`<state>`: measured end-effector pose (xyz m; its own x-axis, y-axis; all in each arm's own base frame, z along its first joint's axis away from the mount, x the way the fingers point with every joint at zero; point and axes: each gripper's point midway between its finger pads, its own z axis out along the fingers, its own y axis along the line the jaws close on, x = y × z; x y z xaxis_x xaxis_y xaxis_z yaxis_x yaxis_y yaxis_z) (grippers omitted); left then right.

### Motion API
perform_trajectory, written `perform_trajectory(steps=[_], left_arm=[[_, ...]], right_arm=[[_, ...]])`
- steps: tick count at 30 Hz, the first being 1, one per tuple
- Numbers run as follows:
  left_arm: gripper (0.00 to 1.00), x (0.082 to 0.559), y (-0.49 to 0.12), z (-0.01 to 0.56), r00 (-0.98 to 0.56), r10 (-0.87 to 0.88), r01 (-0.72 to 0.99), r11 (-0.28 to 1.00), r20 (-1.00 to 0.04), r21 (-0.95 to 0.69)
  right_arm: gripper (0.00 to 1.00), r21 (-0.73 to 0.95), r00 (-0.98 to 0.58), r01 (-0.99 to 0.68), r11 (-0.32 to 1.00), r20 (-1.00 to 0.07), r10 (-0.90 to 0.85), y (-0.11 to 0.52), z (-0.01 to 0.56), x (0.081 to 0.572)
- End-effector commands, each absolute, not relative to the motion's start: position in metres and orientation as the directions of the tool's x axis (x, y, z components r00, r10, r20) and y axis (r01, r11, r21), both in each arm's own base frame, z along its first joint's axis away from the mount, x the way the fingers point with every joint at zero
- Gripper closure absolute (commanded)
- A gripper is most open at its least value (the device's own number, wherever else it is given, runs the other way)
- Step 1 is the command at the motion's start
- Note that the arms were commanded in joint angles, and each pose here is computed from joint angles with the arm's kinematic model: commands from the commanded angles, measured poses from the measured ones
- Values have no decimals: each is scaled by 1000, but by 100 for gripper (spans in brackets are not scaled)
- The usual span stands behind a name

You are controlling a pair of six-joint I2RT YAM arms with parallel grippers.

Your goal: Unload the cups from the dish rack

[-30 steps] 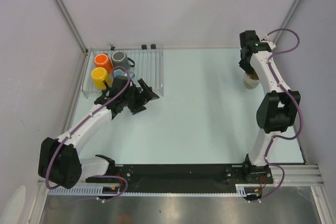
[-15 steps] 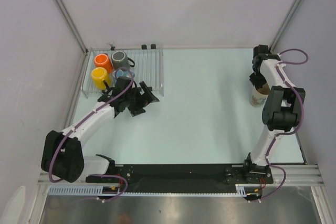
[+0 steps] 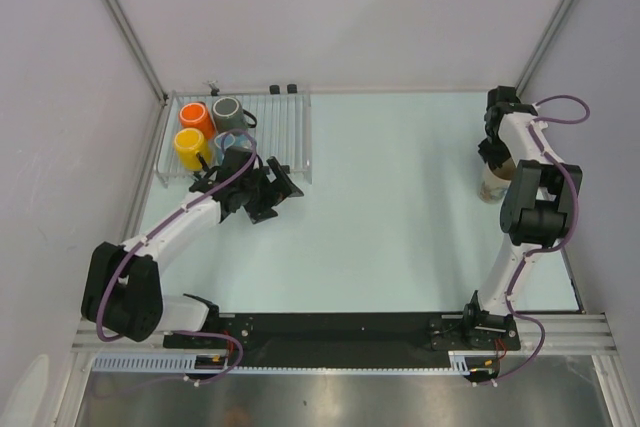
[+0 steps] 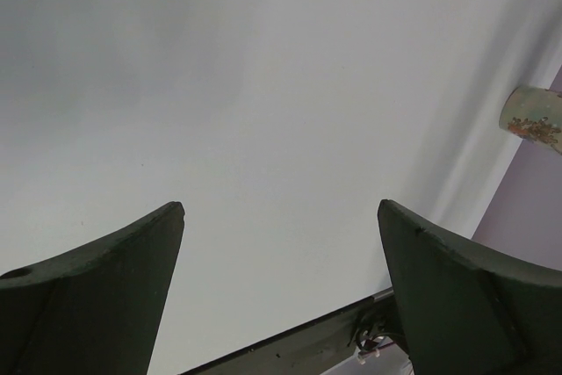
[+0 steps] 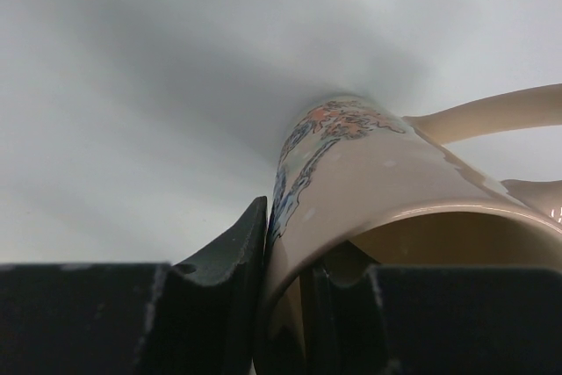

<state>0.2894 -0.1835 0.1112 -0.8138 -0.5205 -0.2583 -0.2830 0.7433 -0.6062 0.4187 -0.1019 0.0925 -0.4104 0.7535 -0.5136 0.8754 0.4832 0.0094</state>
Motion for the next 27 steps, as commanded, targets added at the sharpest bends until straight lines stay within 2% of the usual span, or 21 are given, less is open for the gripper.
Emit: perform_trajectory(steps=[1, 3, 5, 10, 14, 16, 19, 21, 22, 23, 24, 25, 26, 27], left_arm=[[3, 293, -184, 121, -811, -504, -238, 748, -298, -619], [4, 294, -183, 123, -806, -497, -221, 756, -321, -616], [4, 295, -184, 128, -801, -491, -202, 760, -342, -617], [3, 295, -185, 132, -802, -482, -188, 765, -354, -616], [2, 295, -185, 134, -803, -473, -177, 772, -364, -611], [2, 296, -182, 138, -794, -470, -172, 781, -384, -600], [2, 305, -168, 153, -748, -464, -158, 818, -474, -552], [0, 313, -155, 170, -710, -435, -139, 858, -554, -495], [0, 318, -147, 176, -688, -414, -137, 880, -596, -454], [0, 325, -132, 182, -653, -396, -163, 906, -646, -391], [0, 328, -122, 192, -645, -351, -163, 931, -679, -327], [0, 331, -113, 197, -634, -332, -184, 942, -699, -280], [0, 334, -102, 199, -623, -315, -217, 949, -716, -228], [0, 338, -87, 205, -606, -291, -267, 951, -740, -156]], right_arm=[[72, 36, -384, 878, 478, -542, 747, -111, 97, 427], [58, 64, -371, 874, 483, -553, 746, -110, 107, 429], [53, 85, -363, 868, 489, -564, 742, -110, 117, 430], [51, 142, -327, 856, 496, -594, 735, -108, 146, 433], [52, 237, -257, 833, 499, -633, 730, -105, 191, 436], [51, 327, -199, 790, 518, -662, 722, -96, 229, 436], [48, 446, -138, 665, 599, -715, 685, -65, 291, 433], [41, 495, -137, 544, 677, -744, 654, -36, 312, 434], [39, 512, -137, 427, 745, -778, 613, -7, 341, 420], [31, 550, -107, 323, 770, -787, 607, 14, 360, 421], [25, 539, -141, 289, 791, -793, 592, 28, 343, 412], [20, 537, -139, 181, 824, -815, 563, 55, 359, 397], [8, 548, -123, 111, 829, -820, 559, 69, 366, 392], [4, 541, -153, 104, 834, -820, 551, 77, 350, 386]])
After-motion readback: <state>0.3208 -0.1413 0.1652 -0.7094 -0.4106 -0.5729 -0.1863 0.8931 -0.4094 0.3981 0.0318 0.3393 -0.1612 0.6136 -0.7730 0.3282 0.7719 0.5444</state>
